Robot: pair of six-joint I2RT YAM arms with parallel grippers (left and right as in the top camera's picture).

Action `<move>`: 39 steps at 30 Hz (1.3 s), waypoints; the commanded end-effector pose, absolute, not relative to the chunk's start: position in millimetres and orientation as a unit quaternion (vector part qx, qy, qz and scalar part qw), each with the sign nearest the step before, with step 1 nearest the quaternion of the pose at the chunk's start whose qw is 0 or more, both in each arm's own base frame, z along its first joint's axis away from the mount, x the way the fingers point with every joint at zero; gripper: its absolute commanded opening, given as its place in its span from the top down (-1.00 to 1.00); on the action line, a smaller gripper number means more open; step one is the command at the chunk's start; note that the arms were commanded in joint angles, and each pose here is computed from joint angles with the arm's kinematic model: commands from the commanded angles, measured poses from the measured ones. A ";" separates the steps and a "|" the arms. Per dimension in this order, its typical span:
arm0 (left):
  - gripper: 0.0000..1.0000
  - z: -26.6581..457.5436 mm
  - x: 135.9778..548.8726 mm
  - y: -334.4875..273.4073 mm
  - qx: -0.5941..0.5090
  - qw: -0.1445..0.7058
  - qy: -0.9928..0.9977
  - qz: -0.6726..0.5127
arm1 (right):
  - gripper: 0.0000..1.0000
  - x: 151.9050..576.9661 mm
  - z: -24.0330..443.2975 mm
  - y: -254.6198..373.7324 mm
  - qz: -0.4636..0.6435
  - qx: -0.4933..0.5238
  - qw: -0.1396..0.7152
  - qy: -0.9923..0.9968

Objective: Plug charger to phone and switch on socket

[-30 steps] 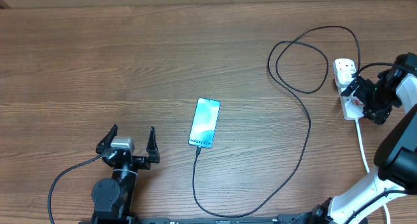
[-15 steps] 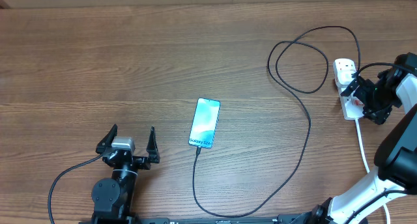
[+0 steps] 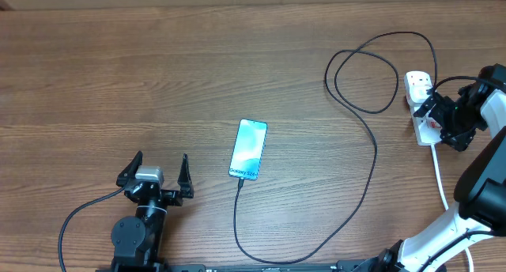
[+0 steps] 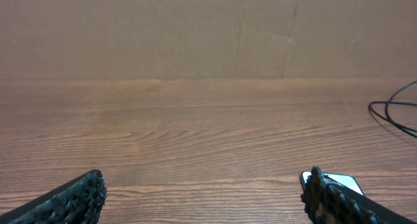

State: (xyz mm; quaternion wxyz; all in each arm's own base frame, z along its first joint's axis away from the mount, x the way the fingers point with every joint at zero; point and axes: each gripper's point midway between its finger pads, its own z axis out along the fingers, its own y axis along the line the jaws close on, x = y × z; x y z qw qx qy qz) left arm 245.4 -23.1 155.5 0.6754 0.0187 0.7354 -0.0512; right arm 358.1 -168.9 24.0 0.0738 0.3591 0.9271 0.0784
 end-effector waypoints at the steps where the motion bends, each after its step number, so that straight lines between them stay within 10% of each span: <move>1: -0.99 155.7 245.2 -21.2 0.024 0.678 0.734 -0.038 | -1.00 376.4 49.1 -160.0 0.107 0.341 0.117 0.927; 39: -0.99 155.7 245.2 -21.2 0.024 0.678 0.734 -0.038 | -1.00 383.0 80.9 -154.2 0.102 0.325 0.156 0.927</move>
